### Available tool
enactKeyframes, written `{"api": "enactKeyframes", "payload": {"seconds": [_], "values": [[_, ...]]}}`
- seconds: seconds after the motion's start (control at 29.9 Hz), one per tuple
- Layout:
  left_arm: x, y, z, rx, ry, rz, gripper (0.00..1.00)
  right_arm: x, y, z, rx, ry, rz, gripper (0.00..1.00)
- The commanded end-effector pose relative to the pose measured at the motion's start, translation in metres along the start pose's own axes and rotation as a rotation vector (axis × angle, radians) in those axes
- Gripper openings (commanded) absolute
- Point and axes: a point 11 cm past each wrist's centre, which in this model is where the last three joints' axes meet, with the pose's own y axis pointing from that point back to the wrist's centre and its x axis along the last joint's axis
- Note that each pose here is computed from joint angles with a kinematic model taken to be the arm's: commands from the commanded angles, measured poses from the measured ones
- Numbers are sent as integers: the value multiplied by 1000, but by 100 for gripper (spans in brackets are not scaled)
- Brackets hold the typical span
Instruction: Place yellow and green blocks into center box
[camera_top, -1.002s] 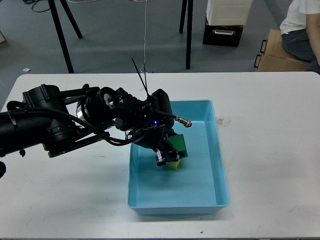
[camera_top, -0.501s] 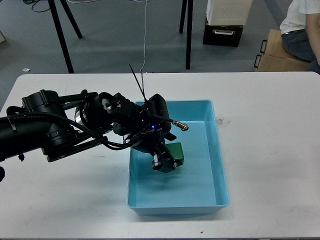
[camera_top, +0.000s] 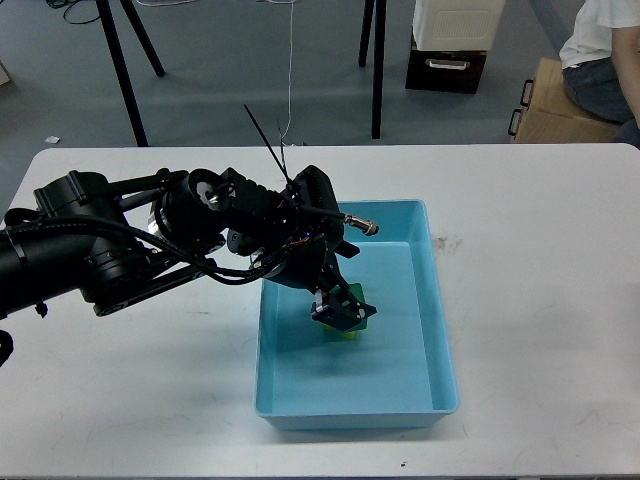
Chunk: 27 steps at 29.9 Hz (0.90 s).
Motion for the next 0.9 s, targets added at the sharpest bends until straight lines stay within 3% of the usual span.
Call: {"api": "enactKeyframes", "payload": {"seconds": [0.0,0.2,0.4,0.6,0.87], "values": [[11,18,6,-65,112,91,100,-13,-5,-10,32,-19,-33,99],[29,43,-6,-111,319,314,100,-44,-24,-42,136,-99,-85,99],[15,67,-21,-175,630,677,100,-100,-20,-88,258,-341,-314,99],[-26,88,-33,-262,958,943,100,-94,-49,-117,315,-800,-258,99],[-104,118,-44,-518,1565,1442,100,-84,-44,-93,193,-1150,-173,99]]}}
